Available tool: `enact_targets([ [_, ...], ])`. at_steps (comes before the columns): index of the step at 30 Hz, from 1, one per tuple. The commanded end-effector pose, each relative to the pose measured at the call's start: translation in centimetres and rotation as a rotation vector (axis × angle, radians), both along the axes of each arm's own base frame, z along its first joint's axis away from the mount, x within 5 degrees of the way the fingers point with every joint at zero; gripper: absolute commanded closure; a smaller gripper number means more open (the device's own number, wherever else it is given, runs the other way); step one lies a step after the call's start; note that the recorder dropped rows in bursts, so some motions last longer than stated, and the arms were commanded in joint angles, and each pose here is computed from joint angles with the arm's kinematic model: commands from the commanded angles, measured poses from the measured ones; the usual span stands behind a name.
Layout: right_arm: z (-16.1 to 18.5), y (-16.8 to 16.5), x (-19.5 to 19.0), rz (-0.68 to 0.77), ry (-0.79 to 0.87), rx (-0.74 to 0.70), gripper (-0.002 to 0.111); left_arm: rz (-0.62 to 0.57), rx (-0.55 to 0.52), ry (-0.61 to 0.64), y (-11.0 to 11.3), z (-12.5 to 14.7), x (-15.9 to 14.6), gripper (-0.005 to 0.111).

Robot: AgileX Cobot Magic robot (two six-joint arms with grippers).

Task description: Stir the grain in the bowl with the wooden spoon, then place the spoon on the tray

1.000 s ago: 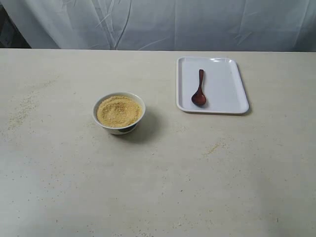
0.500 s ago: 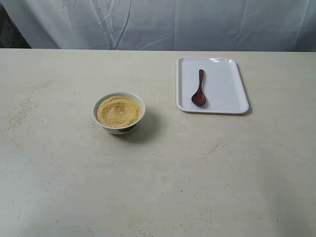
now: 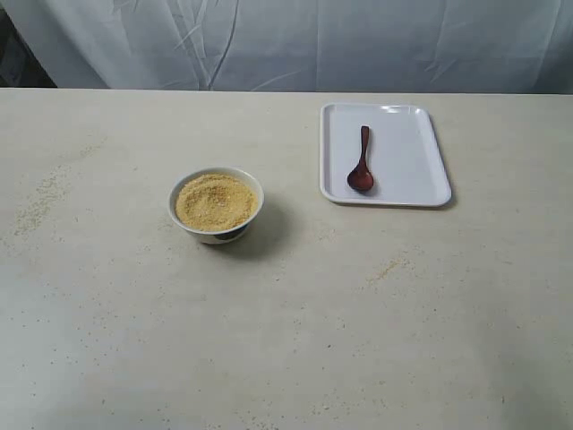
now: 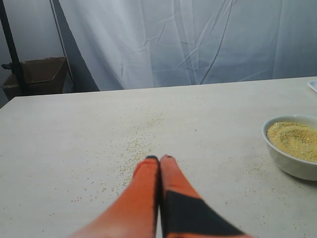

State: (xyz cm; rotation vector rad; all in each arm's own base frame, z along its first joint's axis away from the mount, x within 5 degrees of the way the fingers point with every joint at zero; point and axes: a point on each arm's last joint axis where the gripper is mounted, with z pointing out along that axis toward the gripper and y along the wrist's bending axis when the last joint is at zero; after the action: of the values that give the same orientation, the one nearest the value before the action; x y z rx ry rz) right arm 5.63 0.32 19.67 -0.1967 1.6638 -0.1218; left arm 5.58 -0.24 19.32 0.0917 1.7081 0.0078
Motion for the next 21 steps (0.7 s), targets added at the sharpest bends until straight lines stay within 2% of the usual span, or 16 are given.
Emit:
enact_targets([
  [1,-0.02,-0.03,-0.03,-0.005,-0.006,0.003,0.108,-0.004,-0.003,-0.012,-0.02,0.05,-0.01,0.107],
  [6,-0.22,0.01,-0.05,-0.001,0.015,0.003,0.108,-0.004,-0.003,-0.012,-0.02,0.05,-0.01,0.107],
  [10,-0.94,0.13,-0.17,0.012,0.096,0.001,0.108,-0.004,-0.003,-0.012,-0.02,0.05,-0.01,0.107],
  [21,-0.98,0.13,-0.18,0.013,0.1,0.0,0.108,-0.004,-0.003,-0.012,-0.02,0.05,-0.01,0.107],
])
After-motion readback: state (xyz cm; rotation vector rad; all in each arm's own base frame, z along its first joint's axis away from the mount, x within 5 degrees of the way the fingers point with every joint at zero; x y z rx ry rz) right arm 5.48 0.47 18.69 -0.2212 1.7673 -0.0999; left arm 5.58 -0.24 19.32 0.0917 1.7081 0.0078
